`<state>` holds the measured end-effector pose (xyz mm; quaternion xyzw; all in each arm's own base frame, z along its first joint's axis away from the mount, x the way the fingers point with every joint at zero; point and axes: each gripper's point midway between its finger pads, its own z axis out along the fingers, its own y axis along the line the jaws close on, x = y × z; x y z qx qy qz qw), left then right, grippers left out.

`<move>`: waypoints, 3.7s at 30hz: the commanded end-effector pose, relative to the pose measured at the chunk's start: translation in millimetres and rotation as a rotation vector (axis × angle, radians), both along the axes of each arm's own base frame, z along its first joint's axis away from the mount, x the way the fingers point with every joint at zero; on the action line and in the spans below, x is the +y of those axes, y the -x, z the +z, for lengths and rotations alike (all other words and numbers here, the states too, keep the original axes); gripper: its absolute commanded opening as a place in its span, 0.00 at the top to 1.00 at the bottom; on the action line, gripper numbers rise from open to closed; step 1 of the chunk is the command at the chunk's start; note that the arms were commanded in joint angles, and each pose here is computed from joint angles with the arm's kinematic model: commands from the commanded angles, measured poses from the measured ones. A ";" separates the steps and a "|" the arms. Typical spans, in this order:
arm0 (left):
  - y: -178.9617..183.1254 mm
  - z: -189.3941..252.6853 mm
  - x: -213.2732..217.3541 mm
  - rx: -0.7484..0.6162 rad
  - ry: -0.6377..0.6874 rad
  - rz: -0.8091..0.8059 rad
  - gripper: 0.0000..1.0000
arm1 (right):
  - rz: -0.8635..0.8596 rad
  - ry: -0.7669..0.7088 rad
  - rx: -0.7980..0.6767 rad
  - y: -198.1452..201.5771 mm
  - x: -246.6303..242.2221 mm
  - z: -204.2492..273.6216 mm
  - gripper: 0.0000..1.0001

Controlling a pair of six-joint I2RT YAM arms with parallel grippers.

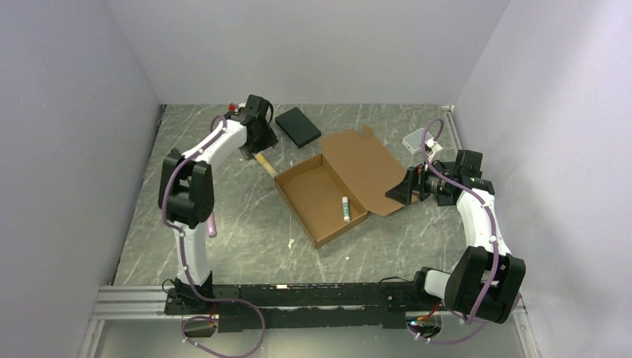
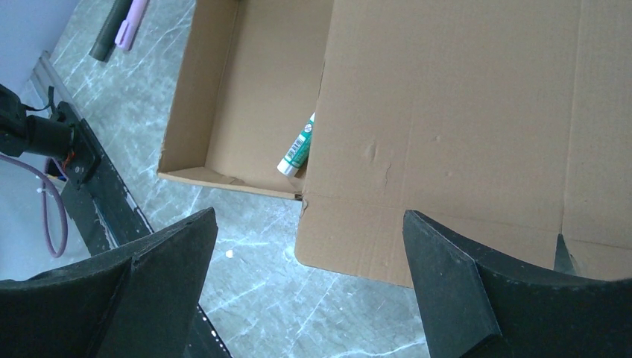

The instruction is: Fold the paper box

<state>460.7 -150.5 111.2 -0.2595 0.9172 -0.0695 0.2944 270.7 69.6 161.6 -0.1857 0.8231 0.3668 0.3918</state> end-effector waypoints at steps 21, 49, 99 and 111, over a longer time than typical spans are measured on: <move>4.3 -86.6 0.9 0.304 -0.065 0.055 0.34 | 0.015 0.015 -0.086 -5.5 -1.5 19.1 0.00; 110.4 57.1 -53.6 -0.338 0.319 -0.616 1.00 | 0.029 0.011 -0.110 -2.8 0.6 25.5 0.00; 205.4 -51.0 152.2 -0.037 -0.293 0.248 0.15 | 0.035 0.009 -0.137 1.3 1.7 33.8 0.00; 197.1 -89.6 156.7 0.051 -0.221 0.285 0.16 | 0.035 0.013 -0.140 1.1 1.3 33.6 0.00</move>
